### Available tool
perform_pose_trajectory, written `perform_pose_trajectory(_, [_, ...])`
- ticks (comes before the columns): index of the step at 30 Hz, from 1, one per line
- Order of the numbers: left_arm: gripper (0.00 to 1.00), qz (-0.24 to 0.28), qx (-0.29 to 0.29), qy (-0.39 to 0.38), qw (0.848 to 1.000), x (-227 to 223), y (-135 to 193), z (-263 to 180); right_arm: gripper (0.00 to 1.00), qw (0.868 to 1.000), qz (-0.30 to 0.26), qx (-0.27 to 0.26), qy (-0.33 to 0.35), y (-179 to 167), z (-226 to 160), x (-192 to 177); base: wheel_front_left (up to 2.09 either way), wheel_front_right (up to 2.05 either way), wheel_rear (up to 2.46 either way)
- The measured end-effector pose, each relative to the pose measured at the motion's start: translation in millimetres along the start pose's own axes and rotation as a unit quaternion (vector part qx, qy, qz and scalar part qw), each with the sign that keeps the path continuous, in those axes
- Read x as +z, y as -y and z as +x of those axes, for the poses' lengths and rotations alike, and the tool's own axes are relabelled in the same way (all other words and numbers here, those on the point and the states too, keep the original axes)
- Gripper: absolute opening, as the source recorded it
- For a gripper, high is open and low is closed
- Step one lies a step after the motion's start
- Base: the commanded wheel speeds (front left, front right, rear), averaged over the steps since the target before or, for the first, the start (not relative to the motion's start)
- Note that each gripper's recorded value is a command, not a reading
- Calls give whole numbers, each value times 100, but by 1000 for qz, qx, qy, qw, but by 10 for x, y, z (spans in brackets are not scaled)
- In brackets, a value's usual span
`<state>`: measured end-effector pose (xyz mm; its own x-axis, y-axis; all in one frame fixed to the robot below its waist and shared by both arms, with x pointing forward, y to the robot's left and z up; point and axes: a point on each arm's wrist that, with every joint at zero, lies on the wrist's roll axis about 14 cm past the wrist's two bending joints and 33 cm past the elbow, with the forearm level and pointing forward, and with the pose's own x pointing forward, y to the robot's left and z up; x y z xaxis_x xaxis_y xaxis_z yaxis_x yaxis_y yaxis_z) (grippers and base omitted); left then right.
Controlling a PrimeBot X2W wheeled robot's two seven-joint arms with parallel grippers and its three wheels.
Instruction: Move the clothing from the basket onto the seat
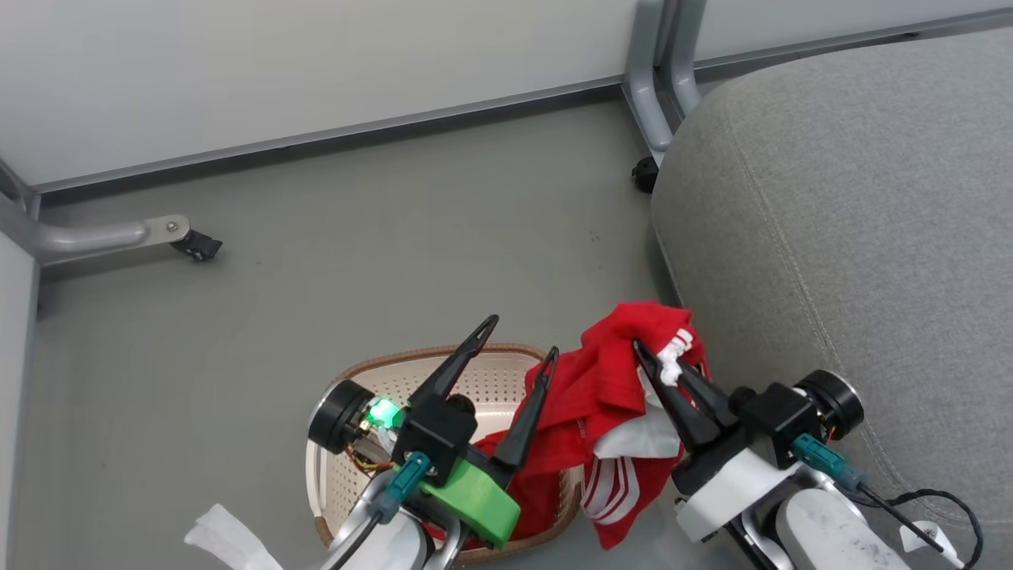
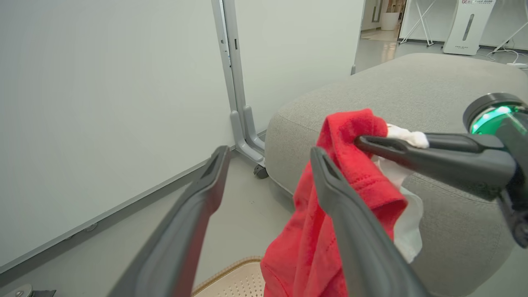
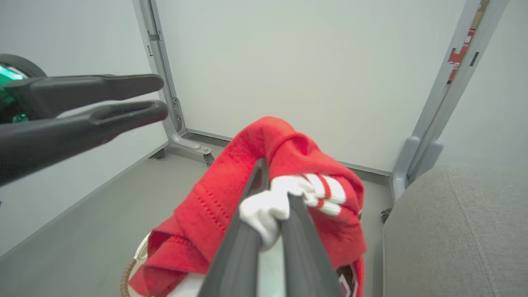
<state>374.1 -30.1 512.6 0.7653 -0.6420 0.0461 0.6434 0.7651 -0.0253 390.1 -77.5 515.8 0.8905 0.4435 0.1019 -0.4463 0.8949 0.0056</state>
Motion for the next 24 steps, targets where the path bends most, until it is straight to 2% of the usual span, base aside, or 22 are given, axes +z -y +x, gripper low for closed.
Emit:
perform_pose_trajectory(8, [100,-3,1,19,1000,-35,-53,81,0,998,-22,-56,25,356,-139,189,0,0,0])
perform_pose_trajectory(12, [100,0,-18,22,1000,-72,-4,162,0,995,-29,-93,31,542,-272,252,0,0,0])
perform_pose_trajectory(24, [100,-14,-118,13,993,-252,478,482,0,977,-54,-203,31,927,-806,388,0,0,0])
